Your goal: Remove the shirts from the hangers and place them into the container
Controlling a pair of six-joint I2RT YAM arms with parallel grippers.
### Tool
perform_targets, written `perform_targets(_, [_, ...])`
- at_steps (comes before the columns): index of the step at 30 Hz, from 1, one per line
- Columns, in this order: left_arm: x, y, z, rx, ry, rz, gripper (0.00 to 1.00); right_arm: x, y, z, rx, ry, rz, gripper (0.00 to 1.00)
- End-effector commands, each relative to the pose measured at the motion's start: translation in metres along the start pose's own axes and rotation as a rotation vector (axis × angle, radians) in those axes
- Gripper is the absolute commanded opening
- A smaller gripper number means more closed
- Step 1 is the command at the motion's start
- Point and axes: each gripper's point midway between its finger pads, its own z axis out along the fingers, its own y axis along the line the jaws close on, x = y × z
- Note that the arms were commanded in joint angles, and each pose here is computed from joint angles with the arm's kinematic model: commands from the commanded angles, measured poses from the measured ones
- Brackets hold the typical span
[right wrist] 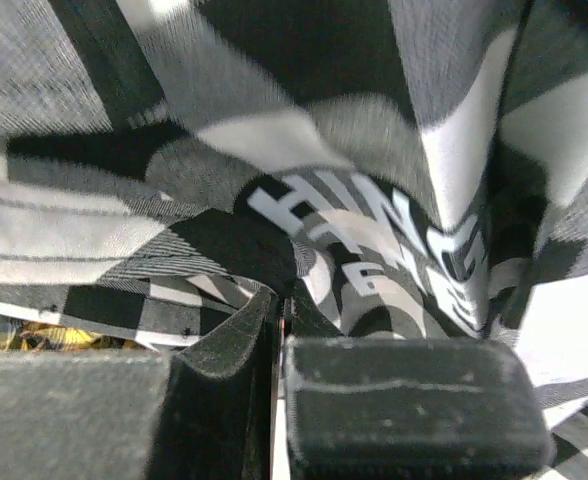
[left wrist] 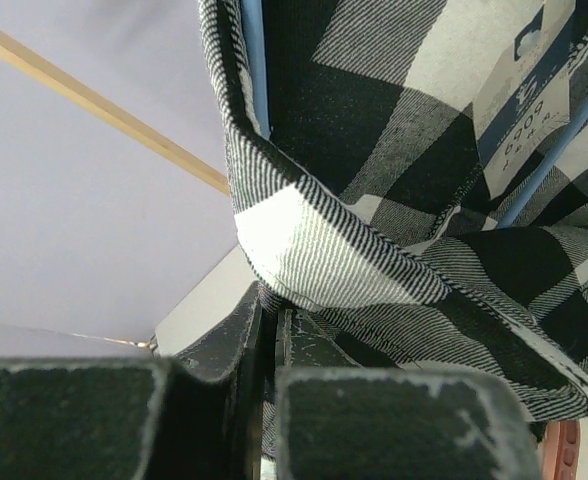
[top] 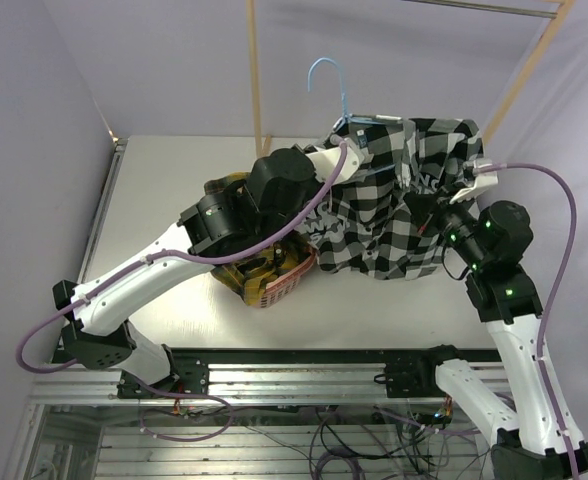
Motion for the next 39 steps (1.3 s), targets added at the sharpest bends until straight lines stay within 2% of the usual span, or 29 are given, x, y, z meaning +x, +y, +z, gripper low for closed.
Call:
perform_targets(1, [-0.004,0.007,-0.008,-0.019,-0.041,-0.086,0.07,-0.029,0.001,-0.014,0.025,-0.089,-0.033,0.0])
perform_targets(5, [0.0,0.006,-0.008,-0.018,-0.039,-0.093,0.07,-0.028,0.026,-0.018,-0.108,-0.06,-0.044,0.35])
perform_targets(6, [0.0,0.005,-0.008,-0.017,-0.039,-0.094,0.07,-0.025,0.032,-0.019,-0.148,-0.047,-0.049,0.42])
perform_targets(8, [-0.001,0.004,-0.007,-0.013,-0.038,-0.096,0.07,-0.019,0.043,-0.02,-0.216,-0.026,-0.062,0.48])
perform_targets(21, [-0.012,0.0,-0.01,0.035,-0.069,-0.135,0.07,-0.002,0.033,-0.003,-0.201,0.024,-0.067,0.52])
perform_targets(24, [-0.012,-0.002,-0.011,0.048,-0.072,-0.139,0.07,0.0,0.026,0.006,-0.177,0.026,-0.055,0.52])
perform_targets(25, [-0.011,-0.002,-0.011,0.05,-0.071,-0.139,0.07,0.0,0.024,0.009,-0.162,0.024,-0.045,0.48])
perform_targets(26, [-0.01,-0.003,-0.011,0.053,-0.067,-0.138,0.07,-0.001,0.019,0.011,-0.136,0.022,-0.035,0.4])
perform_targets(29, [-0.006,-0.003,-0.012,0.05,-0.058,-0.135,0.07,-0.004,0.003,0.014,-0.033,0.023,-0.009,0.0])
perform_targets(39, [0.029,-0.011,-0.019,0.053,0.0,-0.111,0.07,-0.048,-0.049,-0.028,0.354,-0.032,-0.017,0.0])
